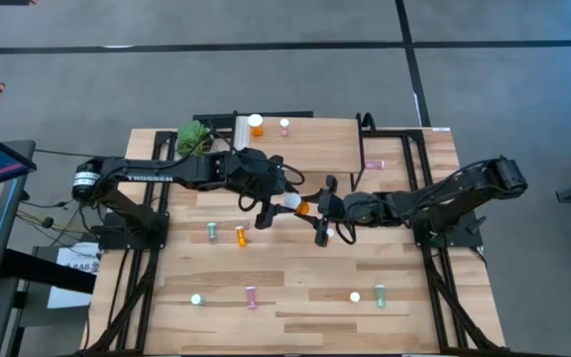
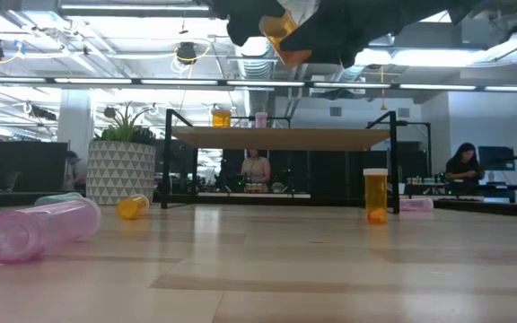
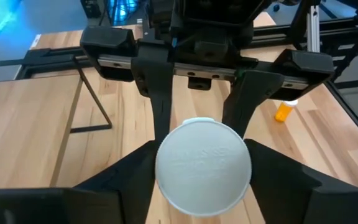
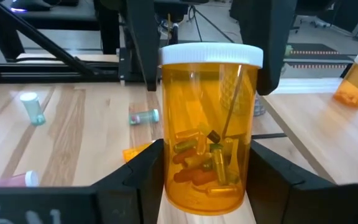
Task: Pick and place medicine bottles onto shelf by color
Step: Put the big orange pill bottle aligned with the other big orange pill bottle on the shelf
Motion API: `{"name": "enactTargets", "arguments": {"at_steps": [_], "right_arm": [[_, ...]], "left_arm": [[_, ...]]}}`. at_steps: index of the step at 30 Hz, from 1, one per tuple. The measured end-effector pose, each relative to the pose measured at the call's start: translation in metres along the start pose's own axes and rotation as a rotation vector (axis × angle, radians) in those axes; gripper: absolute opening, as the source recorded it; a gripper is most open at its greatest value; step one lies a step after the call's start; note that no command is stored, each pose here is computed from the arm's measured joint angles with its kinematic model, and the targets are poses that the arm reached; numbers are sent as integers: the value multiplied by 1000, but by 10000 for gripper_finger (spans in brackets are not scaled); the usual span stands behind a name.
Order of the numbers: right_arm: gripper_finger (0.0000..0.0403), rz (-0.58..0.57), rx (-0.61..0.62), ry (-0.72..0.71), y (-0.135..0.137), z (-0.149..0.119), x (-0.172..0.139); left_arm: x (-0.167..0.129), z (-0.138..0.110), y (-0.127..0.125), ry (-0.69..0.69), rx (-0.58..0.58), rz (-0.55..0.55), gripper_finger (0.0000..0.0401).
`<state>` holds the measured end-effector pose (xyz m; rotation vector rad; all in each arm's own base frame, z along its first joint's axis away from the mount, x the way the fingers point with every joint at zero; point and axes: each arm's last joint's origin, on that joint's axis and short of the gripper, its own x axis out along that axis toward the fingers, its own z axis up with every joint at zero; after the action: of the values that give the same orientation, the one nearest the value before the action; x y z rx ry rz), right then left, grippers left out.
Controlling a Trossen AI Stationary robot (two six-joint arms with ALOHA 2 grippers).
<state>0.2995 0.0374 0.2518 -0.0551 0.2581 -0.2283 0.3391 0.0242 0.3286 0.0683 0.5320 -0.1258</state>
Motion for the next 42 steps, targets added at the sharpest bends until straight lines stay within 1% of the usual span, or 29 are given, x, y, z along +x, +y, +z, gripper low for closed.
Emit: {"name": "enactTargets", "arguments": {"at_steps": [5, 12, 19, 22, 25, 29, 31, 35, 38, 40, 42], "right_arm": [[202, -1, 0, -1, -1, 0, 0], [204, -9, 8, 1, -3, 0, 1], [235, -23, 37, 2, -8, 0, 3], [248, -34, 46, 5, -10, 0, 4], [254, -45, 49, 22, -14, -2, 4], [255, -59, 42, 53, -17, -5, 5], [255, -64, 41, 62, -19, -6, 6], [255, -69, 40, 64, -20, -6, 6], [256, -78, 40, 69, -23, -6, 7], [256, -83, 40, 73, -24, -7, 7], [256, -89, 39, 79, -25, -7, 7]], "left_arm": [[0, 0, 0, 1, 0, -3, 193], [0, 0, 0, 4, -1, 0, 194], [-2, -5, 8, 37, -25, 21, 194], [-7, -6, 12, 53, -39, 33, 194], [-20, -5, 16, 53, -48, 53, 193], [-44, -4, 23, 63, -64, 140, 193], [-57, -5, 29, 83, -77, 222, 193], [-80, -7, 48, 214, -130, 365, 193], [-87, -4, 66, 269, -172, 413, 193], [-90, -7, 79, 316, -206, 434, 193], [-91, -9, 93, 332, -240, 447, 193]]}}
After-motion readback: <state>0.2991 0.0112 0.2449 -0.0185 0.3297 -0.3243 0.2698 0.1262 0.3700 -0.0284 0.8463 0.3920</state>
